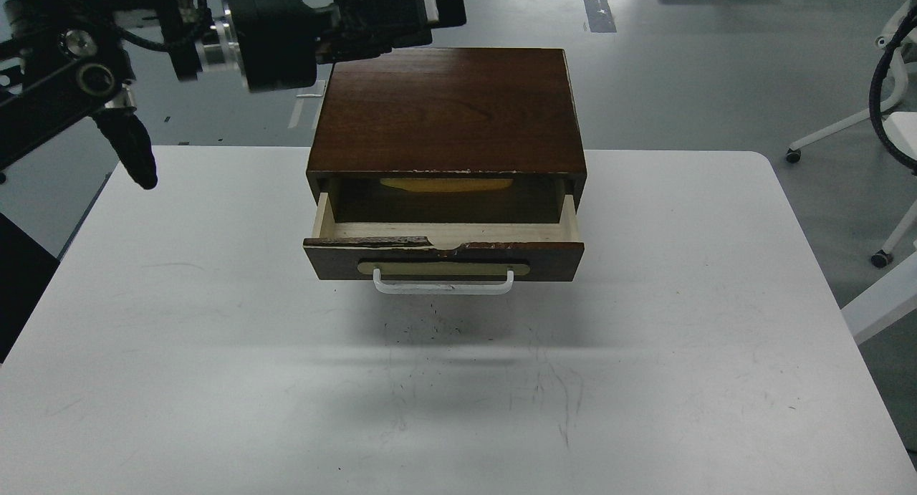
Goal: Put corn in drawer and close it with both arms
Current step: 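Withdraw the right arm away from the box, then reach the left hand to the front of the open drawer, then push the drawer front with the left hand into the box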
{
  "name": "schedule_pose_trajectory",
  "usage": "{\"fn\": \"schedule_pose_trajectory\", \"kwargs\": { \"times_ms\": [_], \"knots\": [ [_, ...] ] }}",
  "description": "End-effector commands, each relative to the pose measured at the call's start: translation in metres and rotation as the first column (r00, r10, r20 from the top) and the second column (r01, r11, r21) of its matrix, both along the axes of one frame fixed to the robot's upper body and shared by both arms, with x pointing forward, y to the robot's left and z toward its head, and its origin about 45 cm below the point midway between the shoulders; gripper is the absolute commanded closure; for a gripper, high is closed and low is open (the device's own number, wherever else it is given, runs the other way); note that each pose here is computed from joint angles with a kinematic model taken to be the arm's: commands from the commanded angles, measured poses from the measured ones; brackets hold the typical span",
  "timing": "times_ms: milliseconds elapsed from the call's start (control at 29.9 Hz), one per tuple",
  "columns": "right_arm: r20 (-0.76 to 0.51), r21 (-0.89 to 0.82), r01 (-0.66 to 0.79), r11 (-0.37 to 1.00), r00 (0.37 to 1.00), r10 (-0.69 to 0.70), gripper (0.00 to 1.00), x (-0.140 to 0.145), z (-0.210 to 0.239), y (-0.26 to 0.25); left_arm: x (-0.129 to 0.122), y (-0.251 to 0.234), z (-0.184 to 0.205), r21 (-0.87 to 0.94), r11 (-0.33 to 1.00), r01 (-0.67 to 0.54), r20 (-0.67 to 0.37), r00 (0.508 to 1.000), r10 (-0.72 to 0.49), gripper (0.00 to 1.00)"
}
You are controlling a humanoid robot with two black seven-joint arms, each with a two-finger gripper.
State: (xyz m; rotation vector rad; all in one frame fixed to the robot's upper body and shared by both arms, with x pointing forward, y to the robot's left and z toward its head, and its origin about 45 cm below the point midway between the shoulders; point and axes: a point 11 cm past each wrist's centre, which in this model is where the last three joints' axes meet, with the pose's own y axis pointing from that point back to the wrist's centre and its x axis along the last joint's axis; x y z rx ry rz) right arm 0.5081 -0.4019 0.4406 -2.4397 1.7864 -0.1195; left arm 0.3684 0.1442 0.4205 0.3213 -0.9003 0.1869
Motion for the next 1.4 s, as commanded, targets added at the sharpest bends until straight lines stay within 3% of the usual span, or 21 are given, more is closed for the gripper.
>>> {"fn": "schedule_pose_trajectory", "kwargs": {
  "times_ms": [0, 100, 134, 167, 201, 501, 802, 1070, 1370],
  "knots": [
    [-0.028, 0.173, 0.088, 0.981, 0.996, -0.085, 0.01, -0.010, -0.030, -0.035, -0.032, -0.019, -0.016, 0.148, 0.983, 0.110, 0.120, 0.984, -0.128, 0.40],
    [-0.039, 0.198, 0.107, 0.974, 0.994, -0.101, 0.01, -0.014, -0.041, -0.042, -0.035, -0.022, -0.022, 0.179, 0.976, 0.123, 0.138, 0.979, -0.148, 0.55],
    [-0.047, 0.210, 0.116, 0.971, 0.993, -0.108, 0.01, -0.016, -0.047, -0.045, -0.036, -0.022, -0.030, 0.194, 0.973, 0.126, 0.132, 0.979, -0.153, 0.68],
    [-0.054, 0.222, 0.124, 0.967, 0.992, -0.115, 0.01, -0.017, -0.053, -0.048, -0.037, -0.022, -0.039, 0.220, 0.967, 0.128, 0.131, 0.979, -0.159, 0.89],
    [-0.055, 0.227, 0.127, 0.966, 0.992, -0.117, 0.01, -0.018, -0.054, -0.049, -0.038, -0.022, -0.043, 0.235, 0.963, 0.131, 0.131, 0.978, -0.165, 1.00],
    [-0.031, 0.308, 0.180, 0.934, 0.983, -0.180, 0.01, -0.024, -0.053, -0.070, -0.049, -0.013, -0.095, 0.340, 0.928, 0.155, 0.062, 0.981, -0.186, 1.00],
    [-0.095, 0.496, 0.270, 0.825, 0.962, -0.258, 0.00, -0.044, -0.107, -0.095, -0.062, -0.001, -0.146, 0.478, 0.862, 0.168, 0.075, 0.970, -0.231, 1.00],
    [-0.165, 0.570, 0.318, 0.757, 0.947, -0.274, 0.00, -0.058, -0.153, -0.097, -0.060, 0.003, -0.153, 0.538, 0.829, 0.151, 0.122, 0.960, -0.254, 1.00],
    [-0.164, 0.570, 0.324, 0.755, 0.945, -0.282, 0.00, -0.059, -0.153, -0.100, -0.067, 0.014, -0.177, 0.587, 0.793, 0.160, 0.086, 0.962, -0.258, 1.00]
  ]
}}
